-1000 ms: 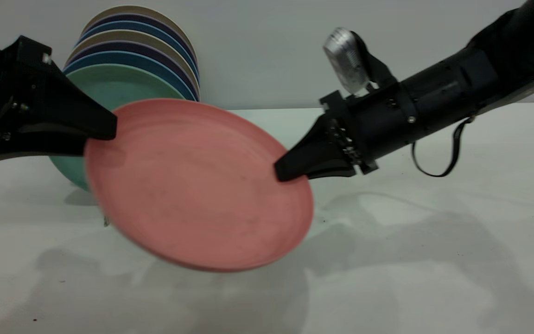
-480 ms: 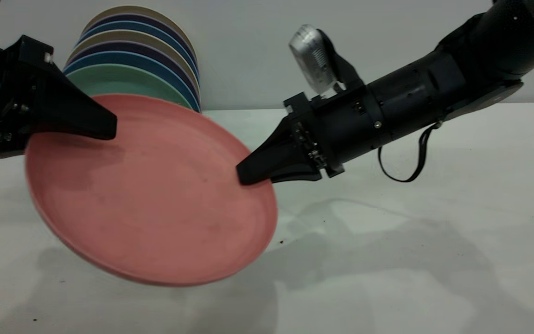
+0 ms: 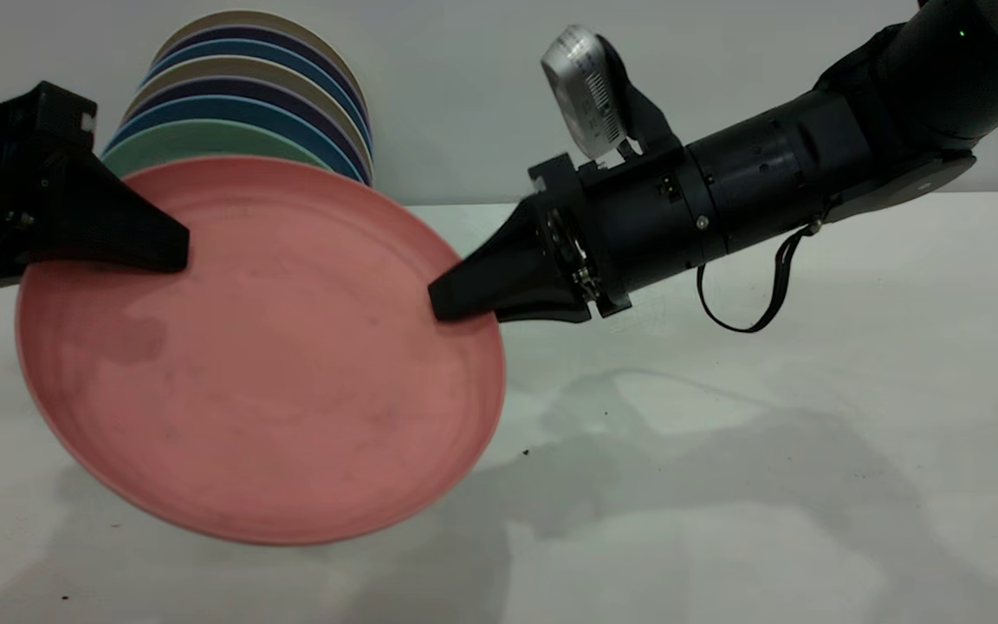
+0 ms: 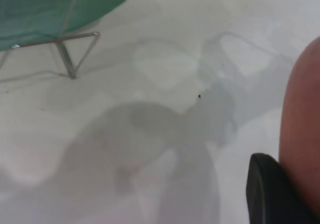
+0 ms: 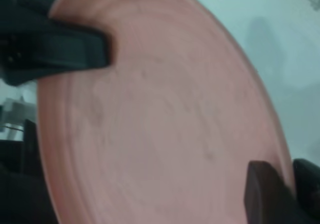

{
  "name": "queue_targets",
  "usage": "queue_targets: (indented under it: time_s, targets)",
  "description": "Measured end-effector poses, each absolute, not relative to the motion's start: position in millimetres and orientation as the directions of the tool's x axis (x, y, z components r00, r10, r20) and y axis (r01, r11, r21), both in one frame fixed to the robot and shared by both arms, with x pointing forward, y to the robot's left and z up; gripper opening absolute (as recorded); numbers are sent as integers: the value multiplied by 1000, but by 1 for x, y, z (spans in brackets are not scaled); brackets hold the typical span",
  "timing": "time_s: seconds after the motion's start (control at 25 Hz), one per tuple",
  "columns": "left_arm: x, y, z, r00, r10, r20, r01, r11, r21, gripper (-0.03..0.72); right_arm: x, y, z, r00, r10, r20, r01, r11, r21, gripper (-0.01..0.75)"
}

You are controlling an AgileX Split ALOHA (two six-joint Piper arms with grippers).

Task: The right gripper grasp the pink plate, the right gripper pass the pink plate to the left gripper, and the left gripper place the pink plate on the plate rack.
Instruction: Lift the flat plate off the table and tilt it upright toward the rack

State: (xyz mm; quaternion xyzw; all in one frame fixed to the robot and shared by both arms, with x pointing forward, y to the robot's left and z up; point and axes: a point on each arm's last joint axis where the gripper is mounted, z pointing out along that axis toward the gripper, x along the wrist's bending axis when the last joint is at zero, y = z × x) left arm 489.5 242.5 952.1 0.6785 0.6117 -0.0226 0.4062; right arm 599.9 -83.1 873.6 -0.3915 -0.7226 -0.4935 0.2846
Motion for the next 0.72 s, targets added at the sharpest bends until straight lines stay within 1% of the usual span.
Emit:
queue_targets:
  time_s: [0.08,0.2,0.28,0.32,0.36,0.44,0.52,0.6,0.72]
  targets:
    - [488,242,952,268,806,-527,850,59,523,90,599,-83,875,-531,275,802,847,204,491,245]
    - [487,241,952,293,805,-515,846,32,532,90,601,-86,877,-524,262,810,851,191,489,464]
    - [488,242,951,322,814,-483,832,1,555,90,604,-92,878,-518,260,815,855,173,488,592]
    - [489,243,951,345,820,-457,819,-25,573,90,607,-97,878,-513,263,817,858,162,487,649]
    - [489,244,951,370,827,-424,804,-56,592,90,610,-103,878,-508,268,819,861,149,486,684]
    - [491,246,951,414,835,-362,772,-111,626,90,619,-122,879,-478,295,827,877,101,470,716]
    - [495,246,954,473,828,-302,729,-175,662,90,627,-144,883,-458,325,827,884,68,463,714]
    - [500,246,959,549,804,-228,664,-254,703,90,633,-167,889,-447,358,820,885,46,463,699]
    - [507,244,969,689,722,-66,505,-414,757,90,636,-194,892,-436,403,805,890,57,453,662]
